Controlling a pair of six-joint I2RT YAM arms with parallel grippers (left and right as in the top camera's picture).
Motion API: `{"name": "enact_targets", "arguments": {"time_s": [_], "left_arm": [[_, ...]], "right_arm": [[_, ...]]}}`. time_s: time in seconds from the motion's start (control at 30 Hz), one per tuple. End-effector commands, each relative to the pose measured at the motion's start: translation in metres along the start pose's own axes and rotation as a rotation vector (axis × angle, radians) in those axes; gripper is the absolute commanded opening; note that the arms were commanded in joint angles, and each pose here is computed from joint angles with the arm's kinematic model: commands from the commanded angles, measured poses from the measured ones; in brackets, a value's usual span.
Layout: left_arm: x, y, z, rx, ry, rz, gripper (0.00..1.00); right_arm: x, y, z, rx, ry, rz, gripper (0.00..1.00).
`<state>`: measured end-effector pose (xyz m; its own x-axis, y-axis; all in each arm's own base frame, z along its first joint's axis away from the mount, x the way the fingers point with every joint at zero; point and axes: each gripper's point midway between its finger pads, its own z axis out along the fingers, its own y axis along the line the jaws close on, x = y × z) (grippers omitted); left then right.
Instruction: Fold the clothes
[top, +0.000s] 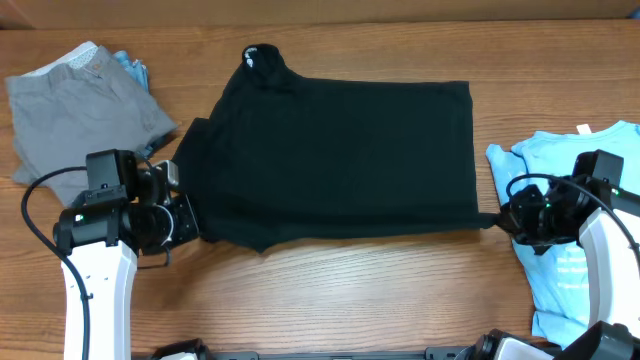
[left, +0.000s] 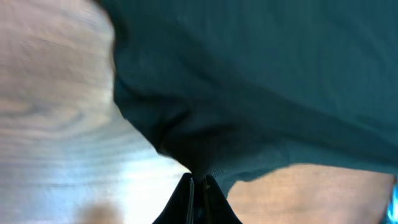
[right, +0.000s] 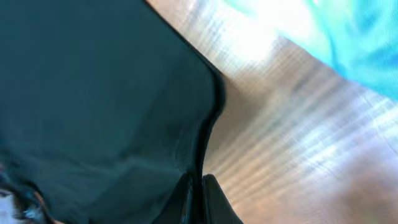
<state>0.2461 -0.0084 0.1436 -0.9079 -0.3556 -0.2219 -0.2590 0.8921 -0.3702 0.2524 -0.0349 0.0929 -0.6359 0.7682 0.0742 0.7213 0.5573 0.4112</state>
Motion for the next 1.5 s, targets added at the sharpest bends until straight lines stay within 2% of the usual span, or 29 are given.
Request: {"name": "enact_targets", "arguments": {"time_s": [0.0,0.3,0.53,0.67,0.87,1.17,1.47], "left_arm": [[-0.02,0.0,-0.009,-0.022,-0.083,0.048,0.04],[-0.049,-0.012,-0.004,0.006,-0.178,0.109,0.04],[-0.059,-0.038,0.023,0.038,-0.163,0.204,0.05],[-0.06,-0.04,0.044,0.006,-0.129,0.235,0.04],[-0.064,-0.032,0.061,-0.034,-0.103,0.223,0.04],[-0.102,-0.047,0.057,0.015,-0.258,0.18,0.04],[-0.111,-0.049,0.061,0.02,-0.285,0.19,0.05]], "right_arm": [[-0.008,0.017,-0.007,-0.062,-0.033,-0.026,0.04],[-0.019,0.031,0.016,-0.102,-0.006,-0.038,0.04],[-0.033,0.045,0.025,-0.157,-0.031,-0.056,0.04],[-0.043,0.052,0.023,-0.183,-0.069,-0.066,0.04],[-0.048,0.056,0.022,-0.198,-0.091,-0.061,0.04],[-0.059,0.056,0.024,-0.194,-0.125,-0.023,0.04],[-0.06,0.05,0.037,-0.174,-0.095,-0.006,0.06]]}}
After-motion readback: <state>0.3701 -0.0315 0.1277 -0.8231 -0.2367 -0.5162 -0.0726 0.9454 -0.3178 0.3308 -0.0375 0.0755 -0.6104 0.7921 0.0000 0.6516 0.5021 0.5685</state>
